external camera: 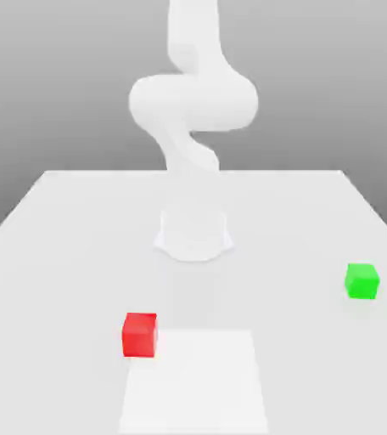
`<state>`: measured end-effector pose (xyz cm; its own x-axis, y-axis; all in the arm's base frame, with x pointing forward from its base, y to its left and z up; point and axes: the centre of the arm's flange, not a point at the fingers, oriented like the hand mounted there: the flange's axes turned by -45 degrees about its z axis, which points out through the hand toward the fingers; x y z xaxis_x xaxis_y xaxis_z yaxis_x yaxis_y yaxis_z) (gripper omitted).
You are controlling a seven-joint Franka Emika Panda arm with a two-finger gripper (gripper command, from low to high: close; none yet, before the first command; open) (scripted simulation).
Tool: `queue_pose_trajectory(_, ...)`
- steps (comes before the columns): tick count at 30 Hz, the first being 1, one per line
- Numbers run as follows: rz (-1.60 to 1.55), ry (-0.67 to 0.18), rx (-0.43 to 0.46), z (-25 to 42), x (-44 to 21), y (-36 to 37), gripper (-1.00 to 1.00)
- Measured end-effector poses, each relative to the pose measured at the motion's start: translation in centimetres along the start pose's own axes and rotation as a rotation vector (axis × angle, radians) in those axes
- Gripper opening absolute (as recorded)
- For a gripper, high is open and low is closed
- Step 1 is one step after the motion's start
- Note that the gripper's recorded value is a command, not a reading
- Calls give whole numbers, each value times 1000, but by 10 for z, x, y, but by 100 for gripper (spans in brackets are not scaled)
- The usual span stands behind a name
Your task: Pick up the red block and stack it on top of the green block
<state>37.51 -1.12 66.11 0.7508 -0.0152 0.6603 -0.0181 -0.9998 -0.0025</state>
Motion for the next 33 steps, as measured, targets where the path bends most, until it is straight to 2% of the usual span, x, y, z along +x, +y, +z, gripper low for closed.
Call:
queue_pose_trajectory(9, 5, -337, -27, 201, -111, 45, 0)
queue_pose_trajectory(17, 21, -671, -16, 310, -294, 75, 0)
queue_pose_trajectory(19, 22, -708, -12, 327, -323, 76, 0)
queue_pose_trajectory(24, 24, -721, -12, 360, -359, 78, 0)
queue_pose_trajectory(25, 24, -721, -12, 365, -364, 78, -100)
queue_pose_trajectory(33, 25, -721, -12, 361, -360, 78, -100)
